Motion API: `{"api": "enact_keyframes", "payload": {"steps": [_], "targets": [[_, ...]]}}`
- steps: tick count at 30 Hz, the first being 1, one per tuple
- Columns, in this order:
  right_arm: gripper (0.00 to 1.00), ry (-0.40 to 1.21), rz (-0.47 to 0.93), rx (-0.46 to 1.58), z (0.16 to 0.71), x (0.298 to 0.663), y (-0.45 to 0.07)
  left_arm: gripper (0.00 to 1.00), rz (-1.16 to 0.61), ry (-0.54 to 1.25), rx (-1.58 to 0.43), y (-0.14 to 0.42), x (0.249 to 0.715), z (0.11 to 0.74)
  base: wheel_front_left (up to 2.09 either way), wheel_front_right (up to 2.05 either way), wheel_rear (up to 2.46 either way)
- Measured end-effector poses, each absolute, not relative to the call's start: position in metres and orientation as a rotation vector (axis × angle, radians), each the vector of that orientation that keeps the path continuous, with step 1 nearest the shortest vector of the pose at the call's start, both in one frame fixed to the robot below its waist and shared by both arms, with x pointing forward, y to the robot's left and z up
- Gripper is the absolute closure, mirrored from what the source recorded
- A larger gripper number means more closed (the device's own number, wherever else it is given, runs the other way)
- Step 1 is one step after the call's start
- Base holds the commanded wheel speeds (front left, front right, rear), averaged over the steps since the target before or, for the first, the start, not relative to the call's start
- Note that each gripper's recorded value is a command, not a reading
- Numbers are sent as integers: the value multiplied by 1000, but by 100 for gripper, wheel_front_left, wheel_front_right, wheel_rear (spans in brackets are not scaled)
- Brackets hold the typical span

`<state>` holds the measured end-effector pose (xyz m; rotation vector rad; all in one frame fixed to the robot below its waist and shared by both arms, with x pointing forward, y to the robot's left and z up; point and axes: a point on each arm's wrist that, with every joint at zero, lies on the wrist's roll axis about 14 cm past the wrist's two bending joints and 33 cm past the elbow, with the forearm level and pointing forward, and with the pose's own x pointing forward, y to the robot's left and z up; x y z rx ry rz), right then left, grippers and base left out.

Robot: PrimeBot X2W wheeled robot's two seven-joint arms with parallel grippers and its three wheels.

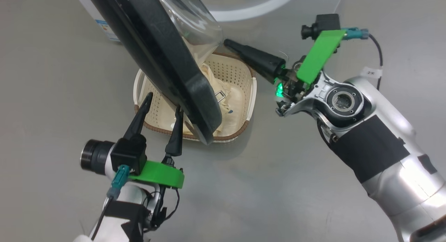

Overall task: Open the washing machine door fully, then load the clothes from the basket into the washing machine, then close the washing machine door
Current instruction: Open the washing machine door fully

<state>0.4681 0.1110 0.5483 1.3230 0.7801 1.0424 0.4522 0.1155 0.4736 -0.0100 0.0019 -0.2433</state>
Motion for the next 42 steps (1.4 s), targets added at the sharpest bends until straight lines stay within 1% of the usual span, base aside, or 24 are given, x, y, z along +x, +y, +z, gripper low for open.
{"api": "enact_keyframes", "payload": {"steps": [1,2,4,8,9,10,11,12,17,20,23,26,27,29,32,34,38,42], "targets": [[100,750,1004,1344,547,474,105,0,-244,2,-10,115,452,474,0,0,0],[100,679,911,1372,543,488,88,0,-243,4,-11,115,451,474,0,0,0],[100,594,811,1373,539,503,66,0,-241,4,-13,116,449,474,0,0,0],[100,417,648,1350,538,523,22,0,-236,6,-17,116,446,474,0,0,0],[75,417,648,1350,538,523,22,0,-236,6,-17,116,446,474,0,0,0],[47,377,612,1333,537,525,11,0,-235,5,-18,116,445,475,0,0,0],[8,335,574,1296,534,527,-1,0,-234,4,-19,117,444,476,0,0,0],[0,297,536,1255,531,528,-13,0,-233,4,-19,117,443,476,0,0,0],[0,163,375,1085,513,522,-64,0,-235,1,-22,115,438,478,0,0,0],[0,122,325,926,502,516,-87,0,-238,3,-23,114,434,478,0,0,0],[0,71,278,726,500,512,-115,0,-241,3,-25,113,430,479,0,0,0],[0,-43,206,456,517,513,-159,0,-243,3,-25,113,427,480,0,0,0],[0,-75,182,402,523,510,-168,0,-244,1,-25,112,426,481,0,0,0],[0,-99,148,361,523,499,-171,0,-246,-3,-26,111,424,483,0,0,0],[0,-70,128,293,505,472,-162,0,-245,-1,-26,111,420,482,0,0,0],[0,-58,102,249,498,457,-167,0,-245,3,-27,111,418,482,0,0,0],[0,-61,58,164,497,436,-182,0,-244,9,-30,111,412,480,0,0,0],[0,-48,60,109,493,416,-180,0,-245,8,-29,111,409,481,0,0,0]]}}
